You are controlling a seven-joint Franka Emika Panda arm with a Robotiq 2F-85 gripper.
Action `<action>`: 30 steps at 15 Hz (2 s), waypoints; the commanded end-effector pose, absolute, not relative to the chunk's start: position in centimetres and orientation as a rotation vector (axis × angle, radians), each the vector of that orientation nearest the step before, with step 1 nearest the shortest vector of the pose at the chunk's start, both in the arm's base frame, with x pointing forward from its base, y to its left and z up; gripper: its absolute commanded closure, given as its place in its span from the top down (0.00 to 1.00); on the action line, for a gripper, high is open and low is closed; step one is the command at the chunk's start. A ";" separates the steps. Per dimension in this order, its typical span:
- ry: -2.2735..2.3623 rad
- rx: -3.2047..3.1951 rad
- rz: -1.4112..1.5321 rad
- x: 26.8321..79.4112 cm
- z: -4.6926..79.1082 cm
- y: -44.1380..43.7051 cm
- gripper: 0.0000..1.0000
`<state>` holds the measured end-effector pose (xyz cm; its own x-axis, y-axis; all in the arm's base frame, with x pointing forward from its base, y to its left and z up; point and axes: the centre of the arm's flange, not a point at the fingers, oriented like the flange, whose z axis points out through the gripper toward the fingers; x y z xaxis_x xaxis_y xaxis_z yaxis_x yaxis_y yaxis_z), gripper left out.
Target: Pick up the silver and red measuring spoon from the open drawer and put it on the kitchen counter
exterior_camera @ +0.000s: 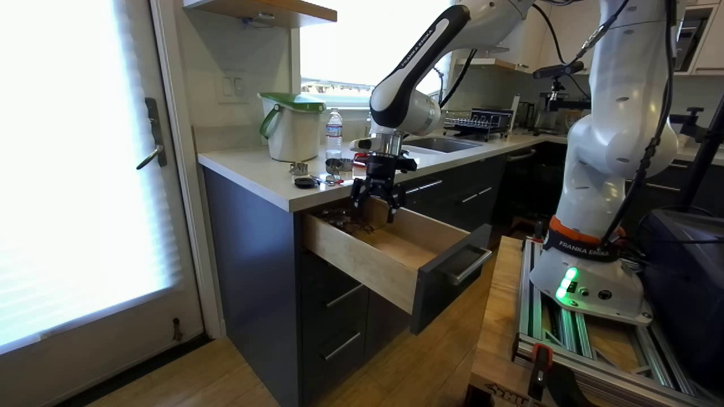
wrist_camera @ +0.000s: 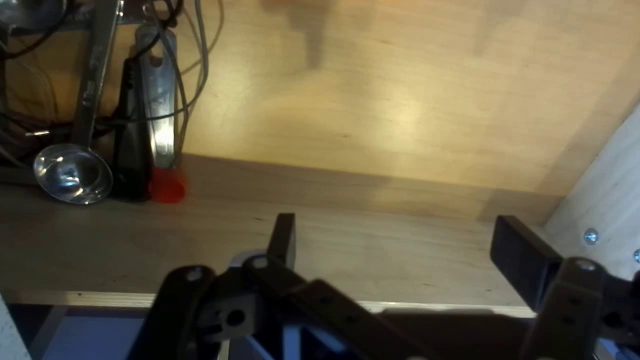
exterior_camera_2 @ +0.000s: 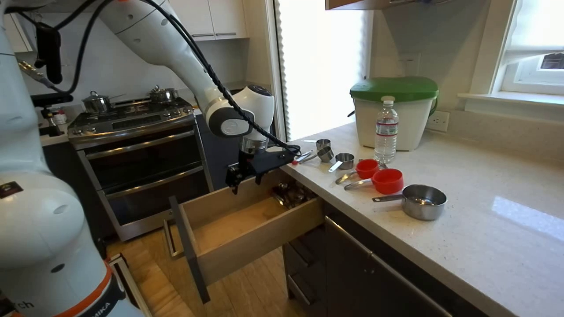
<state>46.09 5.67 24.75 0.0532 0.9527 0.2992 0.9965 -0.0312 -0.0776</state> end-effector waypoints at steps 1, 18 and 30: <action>-1.943 -2.139 -0.216 46.8 23.6 5.1 1.00; -1.963 -2.249 -0.248 50.6 17.3 4.8 0.51; -1.976 -2.537 -0.420 51.5 15.8 5.4 0.56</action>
